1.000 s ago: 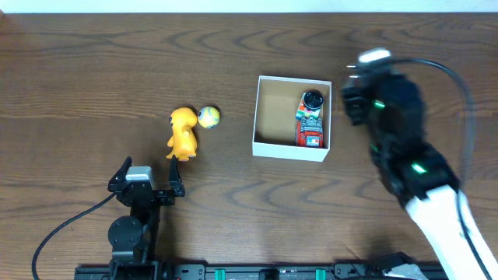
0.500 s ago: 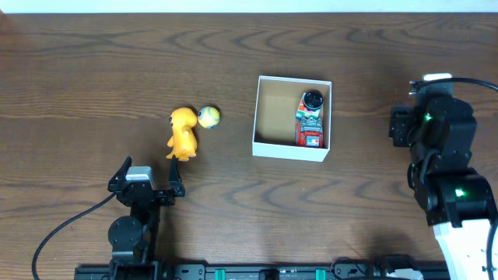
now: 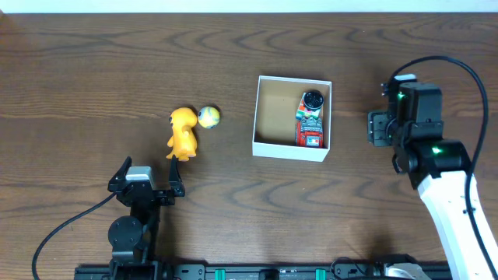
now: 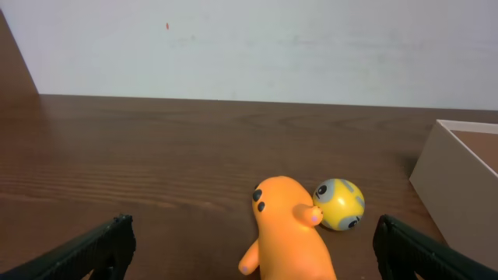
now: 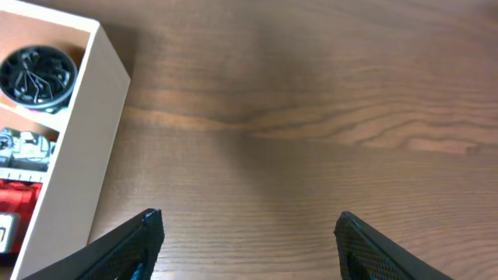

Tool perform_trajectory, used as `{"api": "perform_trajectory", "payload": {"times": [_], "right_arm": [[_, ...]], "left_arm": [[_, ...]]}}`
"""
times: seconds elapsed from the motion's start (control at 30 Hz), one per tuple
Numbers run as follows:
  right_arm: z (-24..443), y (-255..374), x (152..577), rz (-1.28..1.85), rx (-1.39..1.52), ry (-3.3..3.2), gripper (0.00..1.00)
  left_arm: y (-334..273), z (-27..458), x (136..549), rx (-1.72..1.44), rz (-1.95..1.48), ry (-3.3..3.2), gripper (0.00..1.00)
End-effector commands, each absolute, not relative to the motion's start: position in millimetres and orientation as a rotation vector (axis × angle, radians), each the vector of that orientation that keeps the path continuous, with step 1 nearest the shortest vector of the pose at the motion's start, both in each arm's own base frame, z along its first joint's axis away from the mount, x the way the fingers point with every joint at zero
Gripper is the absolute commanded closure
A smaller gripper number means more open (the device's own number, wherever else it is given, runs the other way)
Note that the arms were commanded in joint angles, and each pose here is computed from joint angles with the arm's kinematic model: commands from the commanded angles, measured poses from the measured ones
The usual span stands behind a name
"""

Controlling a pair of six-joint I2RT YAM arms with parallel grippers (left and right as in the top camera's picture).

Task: Pack container
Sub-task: 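Open the right gripper and withdraw it right out of the box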

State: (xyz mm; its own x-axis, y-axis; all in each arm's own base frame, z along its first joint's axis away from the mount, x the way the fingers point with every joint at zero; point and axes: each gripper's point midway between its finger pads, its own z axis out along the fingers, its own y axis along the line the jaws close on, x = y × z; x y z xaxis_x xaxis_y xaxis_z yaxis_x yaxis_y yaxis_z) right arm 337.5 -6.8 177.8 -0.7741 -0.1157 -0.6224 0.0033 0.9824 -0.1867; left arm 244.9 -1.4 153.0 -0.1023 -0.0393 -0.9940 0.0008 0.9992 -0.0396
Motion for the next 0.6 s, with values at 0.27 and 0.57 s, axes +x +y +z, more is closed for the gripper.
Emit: {"api": "perform_trajectory", "payload": {"times": [0.27, 0.57], "right_arm": [[164, 3, 336, -0.142, -0.087, 2.502, 0.25], [156, 3, 332, -0.127, -0.048, 2.526, 0.23]], "left_arm": [[2, 136, 244, -0.037, -0.015, 1.727, 0.02], [2, 136, 244, -0.037, -0.015, 1.727, 0.02]]}}
